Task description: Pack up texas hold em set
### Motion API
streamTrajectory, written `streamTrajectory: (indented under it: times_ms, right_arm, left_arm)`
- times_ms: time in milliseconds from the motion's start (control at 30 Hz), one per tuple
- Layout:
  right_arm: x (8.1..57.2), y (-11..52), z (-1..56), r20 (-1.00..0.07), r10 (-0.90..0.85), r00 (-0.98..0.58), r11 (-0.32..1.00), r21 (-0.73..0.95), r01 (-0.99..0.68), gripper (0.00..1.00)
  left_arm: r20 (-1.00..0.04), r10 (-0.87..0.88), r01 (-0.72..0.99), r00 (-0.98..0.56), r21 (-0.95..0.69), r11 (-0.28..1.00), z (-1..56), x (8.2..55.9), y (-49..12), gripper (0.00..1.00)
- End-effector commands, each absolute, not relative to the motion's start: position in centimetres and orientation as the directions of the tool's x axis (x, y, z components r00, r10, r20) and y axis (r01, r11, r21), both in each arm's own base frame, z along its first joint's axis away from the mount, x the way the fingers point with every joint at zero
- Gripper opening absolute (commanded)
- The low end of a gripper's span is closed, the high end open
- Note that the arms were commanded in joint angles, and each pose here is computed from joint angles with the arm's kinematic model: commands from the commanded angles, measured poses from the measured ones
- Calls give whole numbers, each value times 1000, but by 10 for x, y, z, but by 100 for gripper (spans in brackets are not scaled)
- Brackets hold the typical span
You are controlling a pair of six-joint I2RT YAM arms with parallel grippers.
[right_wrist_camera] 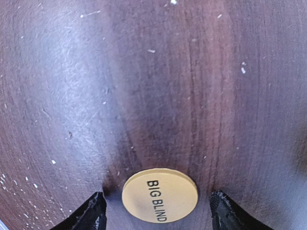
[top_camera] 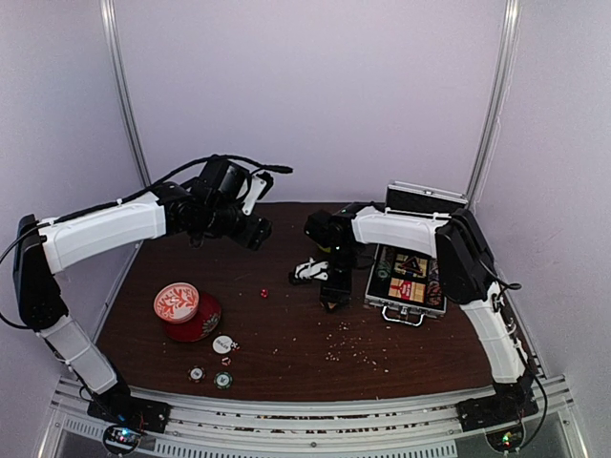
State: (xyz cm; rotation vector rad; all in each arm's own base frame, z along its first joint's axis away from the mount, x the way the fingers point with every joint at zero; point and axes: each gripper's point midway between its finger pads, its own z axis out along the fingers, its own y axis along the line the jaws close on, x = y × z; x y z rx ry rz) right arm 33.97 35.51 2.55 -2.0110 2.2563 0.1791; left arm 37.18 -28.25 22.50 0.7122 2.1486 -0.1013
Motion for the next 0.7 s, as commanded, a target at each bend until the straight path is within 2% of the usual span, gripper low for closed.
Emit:
streamTrajectory:
  times_ms: [0,267,667]
  right_arm:
    - [341,357,21,-147,-981,-124,123,21,-992,74]
    - [336,355,14,-123,-983,-136,134,25,-991,68]
    - [327,349,9,-75,-989,-131,129,27,-991,54]
  left_arm:
    - [-785,421,517,-455,152,843,238,375,-286,76]
    - [-783,425,523,-453,153,839,237,374,-287,76]
    - [-777,434,531,-457,153,833,233,374,-288,76]
